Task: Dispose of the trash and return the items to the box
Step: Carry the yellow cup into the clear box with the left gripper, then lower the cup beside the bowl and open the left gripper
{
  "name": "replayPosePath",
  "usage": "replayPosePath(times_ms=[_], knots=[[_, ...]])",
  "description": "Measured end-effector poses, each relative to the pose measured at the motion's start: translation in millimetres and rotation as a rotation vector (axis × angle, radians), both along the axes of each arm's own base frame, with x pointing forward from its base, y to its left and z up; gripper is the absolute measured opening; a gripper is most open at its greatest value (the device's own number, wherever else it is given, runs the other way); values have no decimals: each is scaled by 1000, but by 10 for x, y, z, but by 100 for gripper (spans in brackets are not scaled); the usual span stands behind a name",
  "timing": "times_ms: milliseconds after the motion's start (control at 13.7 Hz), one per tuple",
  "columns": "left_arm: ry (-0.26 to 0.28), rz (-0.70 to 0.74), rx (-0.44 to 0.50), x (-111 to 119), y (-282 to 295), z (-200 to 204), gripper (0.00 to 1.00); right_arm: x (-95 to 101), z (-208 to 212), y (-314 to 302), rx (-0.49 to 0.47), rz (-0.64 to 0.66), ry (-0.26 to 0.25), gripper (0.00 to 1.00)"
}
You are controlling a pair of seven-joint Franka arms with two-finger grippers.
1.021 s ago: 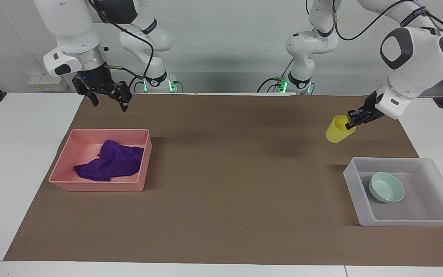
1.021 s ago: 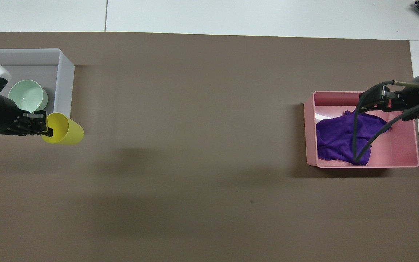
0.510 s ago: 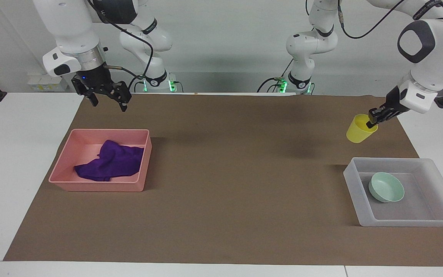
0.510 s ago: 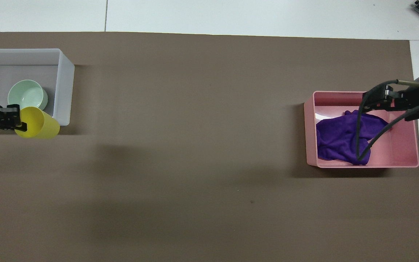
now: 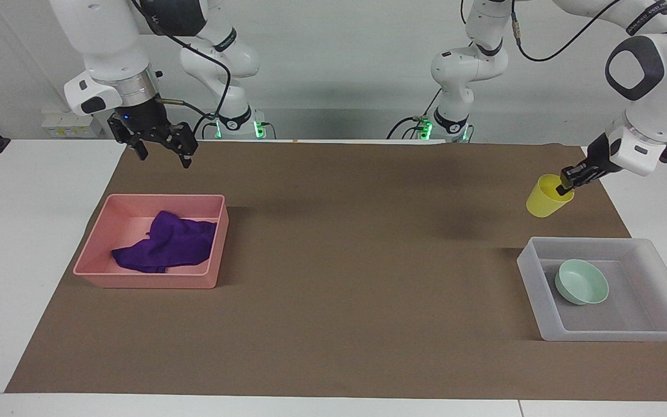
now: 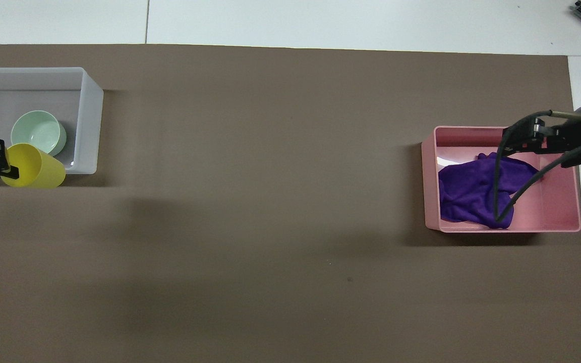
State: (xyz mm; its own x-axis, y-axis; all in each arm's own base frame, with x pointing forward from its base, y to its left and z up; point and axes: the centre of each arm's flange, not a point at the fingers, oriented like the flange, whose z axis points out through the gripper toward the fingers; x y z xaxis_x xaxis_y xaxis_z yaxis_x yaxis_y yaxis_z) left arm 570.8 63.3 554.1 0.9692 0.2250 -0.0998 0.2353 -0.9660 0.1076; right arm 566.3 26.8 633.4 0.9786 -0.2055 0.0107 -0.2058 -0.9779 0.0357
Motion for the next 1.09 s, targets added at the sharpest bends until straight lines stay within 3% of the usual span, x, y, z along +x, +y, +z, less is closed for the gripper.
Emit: replayPosePath(times_ms=[219, 365, 583, 802, 1094], knots=[[-37, 36, 30, -9, 332, 261, 4, 0, 0, 0, 0, 0, 0, 100], [-58, 49, 66, 100, 763, 195, 4, 0, 0, 0, 0, 0, 0, 100], [-99, 70, 82, 533, 1239, -493, 4, 0, 0, 0, 0, 0, 0, 100], [-82, 65, 75, 825, 1276, -1165, 4, 0, 0, 0, 0, 0, 0, 100], [-80, 54, 71, 930, 1223, -1369, 4, 0, 0, 0, 0, 0, 0, 100]])
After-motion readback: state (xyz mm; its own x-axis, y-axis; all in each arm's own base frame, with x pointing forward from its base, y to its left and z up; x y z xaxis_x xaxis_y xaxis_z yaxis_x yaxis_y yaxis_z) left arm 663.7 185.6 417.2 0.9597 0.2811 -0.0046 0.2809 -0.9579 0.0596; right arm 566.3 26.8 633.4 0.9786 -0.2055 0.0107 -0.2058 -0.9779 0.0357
